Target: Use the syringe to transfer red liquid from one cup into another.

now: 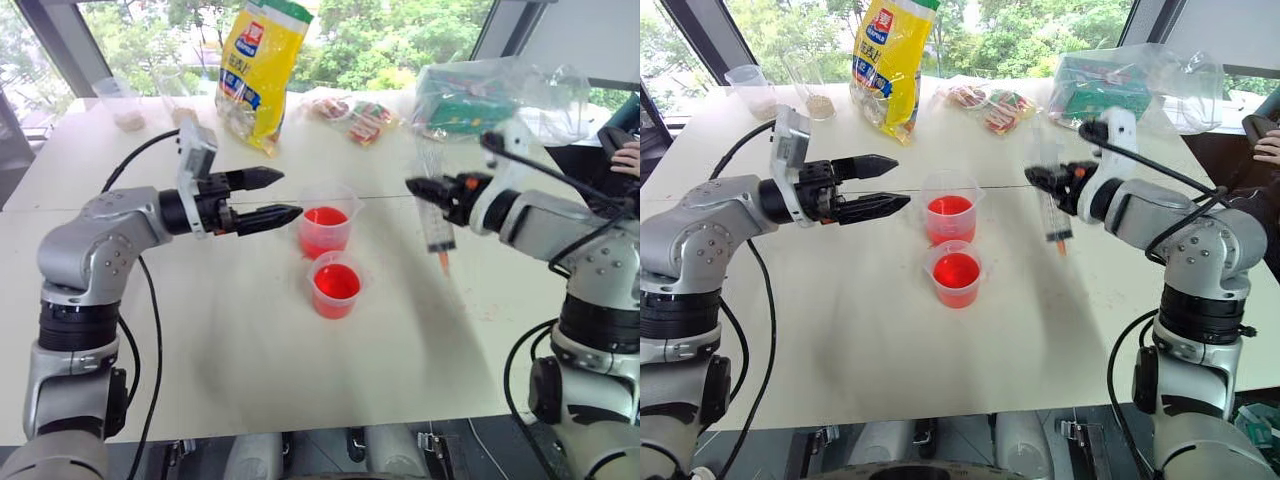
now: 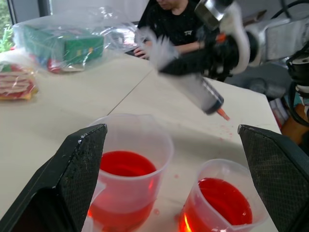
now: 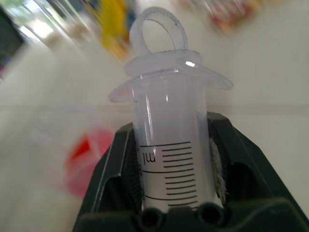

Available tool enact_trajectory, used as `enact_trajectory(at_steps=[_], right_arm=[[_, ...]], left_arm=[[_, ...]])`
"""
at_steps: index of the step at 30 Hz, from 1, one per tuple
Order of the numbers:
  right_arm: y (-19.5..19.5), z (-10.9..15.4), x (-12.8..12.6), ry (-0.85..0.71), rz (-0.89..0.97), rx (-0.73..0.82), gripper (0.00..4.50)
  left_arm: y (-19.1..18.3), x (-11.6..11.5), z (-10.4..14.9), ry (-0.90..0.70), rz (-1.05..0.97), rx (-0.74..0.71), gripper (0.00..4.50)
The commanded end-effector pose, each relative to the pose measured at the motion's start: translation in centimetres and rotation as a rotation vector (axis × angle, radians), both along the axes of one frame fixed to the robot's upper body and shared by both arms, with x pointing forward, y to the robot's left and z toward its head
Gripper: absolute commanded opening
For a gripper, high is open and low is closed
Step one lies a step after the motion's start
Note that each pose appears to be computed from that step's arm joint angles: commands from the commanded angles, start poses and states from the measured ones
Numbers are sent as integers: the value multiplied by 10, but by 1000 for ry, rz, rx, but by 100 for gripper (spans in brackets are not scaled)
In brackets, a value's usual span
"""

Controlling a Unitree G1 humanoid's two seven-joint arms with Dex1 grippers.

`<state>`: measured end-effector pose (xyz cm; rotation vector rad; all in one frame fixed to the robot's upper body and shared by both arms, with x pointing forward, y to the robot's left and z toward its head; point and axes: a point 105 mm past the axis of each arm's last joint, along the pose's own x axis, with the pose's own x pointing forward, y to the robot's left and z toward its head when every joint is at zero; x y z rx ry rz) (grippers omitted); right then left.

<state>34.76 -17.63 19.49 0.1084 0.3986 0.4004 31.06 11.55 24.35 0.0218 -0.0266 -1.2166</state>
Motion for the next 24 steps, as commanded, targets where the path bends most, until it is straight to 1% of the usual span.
enact_trajectory(at_steps=[1,4,7,11,12,13,15,16,17,20,24], right_arm=[[-21,-20,4,54,-92,-91,142],[-34,-39,8,106,-144,-118,142],[-43,-56,12,142,-177,-129,142],[-44,-62,15,149,-172,-122,142],[-42,-61,15,149,-159,-108,247],[-39,-59,14,146,-142,-97,284],[-36,-55,11,136,-113,-91,396],[-35,-52,10,130,-100,-93,438],[-35,-48,8,121,-86,-99,445],[-33,-29,0,79,-24,-129,445],[-16,15,-28,-31,191,-117,445]], left_arm=[[-6,-8,2,-25,-19,-11,447],[-10,-11,0,-16,-21,-19,447],[-12,-15,-7,-12,-31,5,447],[-10,-15,-8,-16,-16,15,447],[-9,-15,-8,-17,-11,19,450],[-8,-16,-8,-17,-10,24,450],[-7,-17,-9,-13,-13,33,450],[-7,-18,-10,-11,-14,37,450],[-6,-18,-10,-10,-16,42,450],[-3,-20,-10,-11,-15,55,450],[3,-23,-11,-4,-21,86,450]])
